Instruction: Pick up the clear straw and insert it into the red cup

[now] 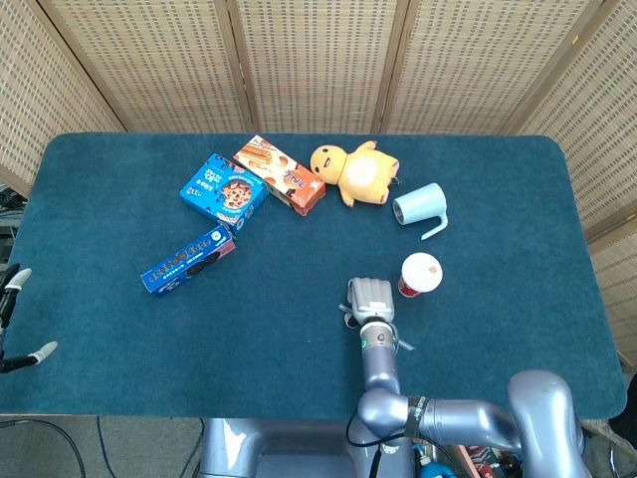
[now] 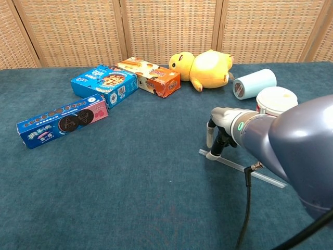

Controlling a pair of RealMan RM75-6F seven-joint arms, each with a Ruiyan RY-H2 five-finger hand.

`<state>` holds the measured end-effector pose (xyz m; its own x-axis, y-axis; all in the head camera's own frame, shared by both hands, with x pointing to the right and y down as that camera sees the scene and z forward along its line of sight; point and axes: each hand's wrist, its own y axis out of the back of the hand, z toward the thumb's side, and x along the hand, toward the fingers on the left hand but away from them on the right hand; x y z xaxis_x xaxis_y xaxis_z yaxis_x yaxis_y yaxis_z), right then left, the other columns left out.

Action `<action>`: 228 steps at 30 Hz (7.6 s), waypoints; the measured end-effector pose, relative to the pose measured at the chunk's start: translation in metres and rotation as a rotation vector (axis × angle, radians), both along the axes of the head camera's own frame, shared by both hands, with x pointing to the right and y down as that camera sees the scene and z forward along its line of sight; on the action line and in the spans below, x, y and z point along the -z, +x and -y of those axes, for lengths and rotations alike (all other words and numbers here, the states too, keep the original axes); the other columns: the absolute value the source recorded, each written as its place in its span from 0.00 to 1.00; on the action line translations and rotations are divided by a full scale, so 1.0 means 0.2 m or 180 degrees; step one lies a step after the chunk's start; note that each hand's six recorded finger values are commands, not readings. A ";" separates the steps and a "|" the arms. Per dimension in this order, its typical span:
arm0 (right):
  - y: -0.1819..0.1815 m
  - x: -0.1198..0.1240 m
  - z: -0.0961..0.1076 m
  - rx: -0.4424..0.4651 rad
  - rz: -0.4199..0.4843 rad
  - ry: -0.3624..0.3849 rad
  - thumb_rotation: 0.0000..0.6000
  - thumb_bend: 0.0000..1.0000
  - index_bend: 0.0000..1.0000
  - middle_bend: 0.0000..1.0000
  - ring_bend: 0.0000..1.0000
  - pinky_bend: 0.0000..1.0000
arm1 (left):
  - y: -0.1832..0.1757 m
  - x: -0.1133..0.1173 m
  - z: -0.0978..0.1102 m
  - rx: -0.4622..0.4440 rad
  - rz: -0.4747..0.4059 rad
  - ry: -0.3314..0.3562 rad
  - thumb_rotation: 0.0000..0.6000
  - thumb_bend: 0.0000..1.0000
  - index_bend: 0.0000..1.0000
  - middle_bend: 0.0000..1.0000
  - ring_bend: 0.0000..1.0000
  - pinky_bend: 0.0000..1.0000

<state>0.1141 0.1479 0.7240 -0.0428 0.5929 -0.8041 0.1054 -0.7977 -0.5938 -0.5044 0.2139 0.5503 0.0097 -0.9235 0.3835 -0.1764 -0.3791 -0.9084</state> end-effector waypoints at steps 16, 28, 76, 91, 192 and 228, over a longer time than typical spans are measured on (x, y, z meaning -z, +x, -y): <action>0.00 -0.03 -0.04 -0.0030 -0.0038 -0.0086 1.00 0.40 0.53 0.95 0.83 1.00 | 0.00 0.00 0.00 0.0002 -0.0011 0.0004 1.00 0.10 0.00 0.00 0.00 0.00; -0.01 -0.05 -0.08 0.0009 0.0006 -0.0187 1.00 0.45 0.59 0.95 0.83 1.00 | 0.00 0.00 0.00 0.0008 -0.0018 0.0008 1.00 0.10 0.00 0.00 0.00 0.00; -0.17 0.14 -0.26 0.0812 0.0782 -0.0035 1.00 0.61 0.75 0.97 0.84 1.00 | 0.00 0.00 0.00 0.0011 -0.0053 -0.0009 1.00 0.10 0.00 0.00 0.00 0.00; -0.16 0.45 0.00 0.0244 0.1547 0.0318 1.00 0.64 0.75 0.97 0.84 1.00 | 0.00 0.00 0.00 0.0005 -0.0071 -0.0018 1.00 0.10 0.00 0.00 0.00 0.00; 0.84 0.74 0.57 -0.2005 0.2665 0.0375 1.00 0.69 0.77 0.97 0.84 1.00 | 0.02 0.00 -0.01 -0.0024 -0.0085 -0.0019 1.00 0.10 0.00 0.00 0.00 0.00; 0.85 0.60 0.48 -0.1904 0.2567 0.0267 1.00 0.69 0.77 0.96 0.84 1.00 | 0.02 0.00 -0.01 -0.0022 -0.0079 -0.0026 1.00 0.10 0.00 0.00 0.00 0.00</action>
